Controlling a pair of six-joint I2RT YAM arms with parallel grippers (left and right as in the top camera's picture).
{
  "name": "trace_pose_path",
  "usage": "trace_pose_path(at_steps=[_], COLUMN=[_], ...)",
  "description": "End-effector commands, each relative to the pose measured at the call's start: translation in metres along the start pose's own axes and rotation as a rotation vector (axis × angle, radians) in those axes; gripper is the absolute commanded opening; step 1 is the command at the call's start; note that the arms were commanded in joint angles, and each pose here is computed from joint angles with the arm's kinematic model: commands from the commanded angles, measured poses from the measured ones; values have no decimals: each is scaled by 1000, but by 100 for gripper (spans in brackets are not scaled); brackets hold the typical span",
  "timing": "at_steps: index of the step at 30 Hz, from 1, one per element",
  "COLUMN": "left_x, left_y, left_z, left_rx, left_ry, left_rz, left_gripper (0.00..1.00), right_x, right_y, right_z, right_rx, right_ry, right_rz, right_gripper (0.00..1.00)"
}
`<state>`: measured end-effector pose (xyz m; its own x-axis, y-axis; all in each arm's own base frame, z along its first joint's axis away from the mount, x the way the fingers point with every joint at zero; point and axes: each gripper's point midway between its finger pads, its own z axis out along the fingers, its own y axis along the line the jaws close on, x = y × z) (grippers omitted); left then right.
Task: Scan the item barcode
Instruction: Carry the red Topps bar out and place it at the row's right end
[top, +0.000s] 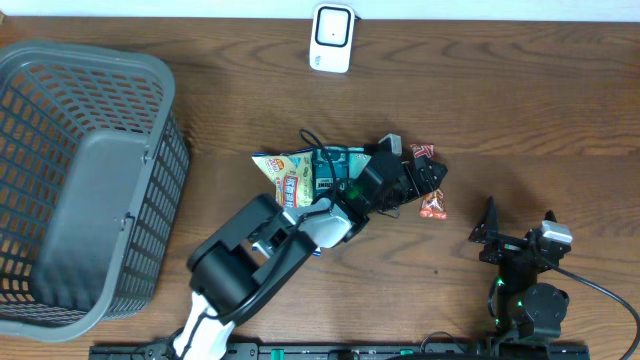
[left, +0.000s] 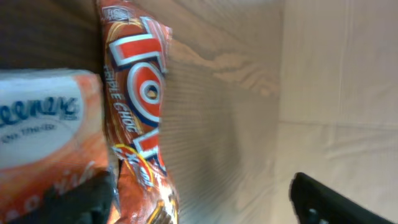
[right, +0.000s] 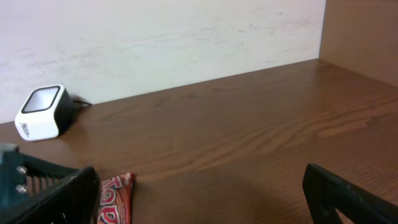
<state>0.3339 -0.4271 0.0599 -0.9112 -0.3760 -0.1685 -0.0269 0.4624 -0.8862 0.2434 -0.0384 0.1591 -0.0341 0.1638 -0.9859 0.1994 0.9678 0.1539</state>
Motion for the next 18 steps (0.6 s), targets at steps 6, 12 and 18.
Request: trace_pose_path(at_steps=[6,12,18], left_x=[-65,-117,-150], left_y=[-38,-71,-66], left_z=[-74,-166,-240], left_rx=[-130,-370,-585], left_ry=[-137,-335,-483], left_rz=[357,673,714], left_gripper=[96,98,98], right_x=[1,1,1], right_y=[0,0,0], right_z=[0,0,0], right_rx=[-2,-2,-2], right_ry=[3,3,3], right_rz=[-15,-15,-15], right_gripper=[99,99,99])
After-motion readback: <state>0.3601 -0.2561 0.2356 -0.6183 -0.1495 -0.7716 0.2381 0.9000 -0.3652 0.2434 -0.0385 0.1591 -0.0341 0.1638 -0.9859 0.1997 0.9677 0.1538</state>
